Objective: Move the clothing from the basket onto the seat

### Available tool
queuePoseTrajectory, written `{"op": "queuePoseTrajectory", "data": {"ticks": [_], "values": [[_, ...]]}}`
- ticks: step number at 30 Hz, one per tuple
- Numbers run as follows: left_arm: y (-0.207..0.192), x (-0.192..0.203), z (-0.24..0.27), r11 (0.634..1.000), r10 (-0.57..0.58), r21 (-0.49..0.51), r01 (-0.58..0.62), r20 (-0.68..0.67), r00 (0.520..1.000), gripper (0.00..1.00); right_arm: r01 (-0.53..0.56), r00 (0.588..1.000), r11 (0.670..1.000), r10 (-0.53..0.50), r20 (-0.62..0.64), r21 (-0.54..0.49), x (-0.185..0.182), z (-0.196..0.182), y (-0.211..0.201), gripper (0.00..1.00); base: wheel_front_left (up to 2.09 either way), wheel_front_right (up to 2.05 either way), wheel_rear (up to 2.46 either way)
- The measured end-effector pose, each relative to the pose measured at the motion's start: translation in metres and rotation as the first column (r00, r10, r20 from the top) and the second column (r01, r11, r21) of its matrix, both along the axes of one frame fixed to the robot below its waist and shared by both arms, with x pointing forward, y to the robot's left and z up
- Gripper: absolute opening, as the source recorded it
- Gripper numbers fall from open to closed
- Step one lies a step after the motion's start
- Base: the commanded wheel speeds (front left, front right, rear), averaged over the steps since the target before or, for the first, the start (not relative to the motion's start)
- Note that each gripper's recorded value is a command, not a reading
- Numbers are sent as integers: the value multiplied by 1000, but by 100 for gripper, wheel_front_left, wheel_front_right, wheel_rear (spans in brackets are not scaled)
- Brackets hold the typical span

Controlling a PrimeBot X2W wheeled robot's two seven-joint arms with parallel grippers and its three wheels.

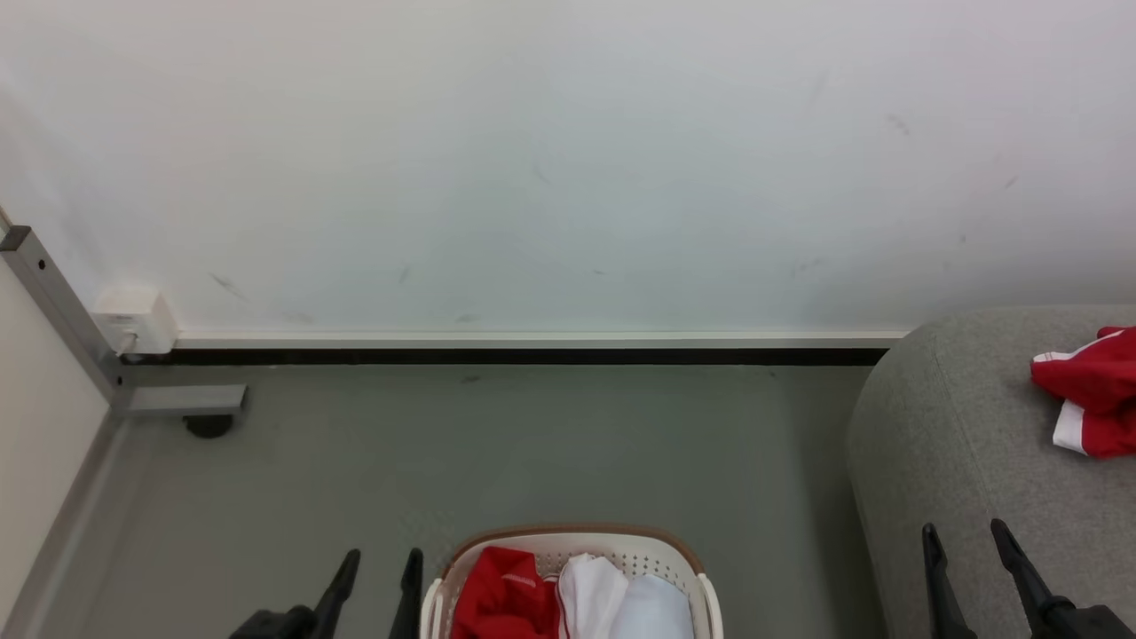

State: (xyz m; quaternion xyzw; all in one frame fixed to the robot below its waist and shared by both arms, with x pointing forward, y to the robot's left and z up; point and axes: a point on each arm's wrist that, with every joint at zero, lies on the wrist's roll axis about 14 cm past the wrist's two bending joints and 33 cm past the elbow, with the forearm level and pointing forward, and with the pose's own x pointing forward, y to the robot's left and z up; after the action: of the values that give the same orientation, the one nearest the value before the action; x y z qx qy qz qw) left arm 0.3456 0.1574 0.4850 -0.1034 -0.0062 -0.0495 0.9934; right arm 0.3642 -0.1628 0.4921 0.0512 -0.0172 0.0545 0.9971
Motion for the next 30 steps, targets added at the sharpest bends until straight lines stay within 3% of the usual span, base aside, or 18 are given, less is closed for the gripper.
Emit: {"op": "queuePoseTrajectory", "data": {"ticks": [8,13,16,20,23,30], "values": [[-29,11,-41,982,-136,113,152,-142,981,100,3,1000,1000,-2,-11,13,5,-4,0,100,0,0,0],[-51,31,-65,938,-229,201,283,-257,939,100,7,1000,999,-6,-18,31,15,-6,-1,100,0,0,0],[-63,42,-86,889,-277,261,375,-346,897,100,16,1000,999,-15,-26,47,23,-9,-3,100,0,0,0],[-72,47,-124,770,-321,357,529,-501,804,100,26,999,998,-24,-33,57,35,-12,-6,100,0,0,0],[-76,53,-149,701,-328,375,606,-585,742,100,43,999,997,-41,-36,71,45,-14,-12,100,0,0,0],[-80,67,-202,591,-317,363,720,-717,621,100,88,993,992,-80,-81,92,64,-35,-26,100,0,0,0]]}}
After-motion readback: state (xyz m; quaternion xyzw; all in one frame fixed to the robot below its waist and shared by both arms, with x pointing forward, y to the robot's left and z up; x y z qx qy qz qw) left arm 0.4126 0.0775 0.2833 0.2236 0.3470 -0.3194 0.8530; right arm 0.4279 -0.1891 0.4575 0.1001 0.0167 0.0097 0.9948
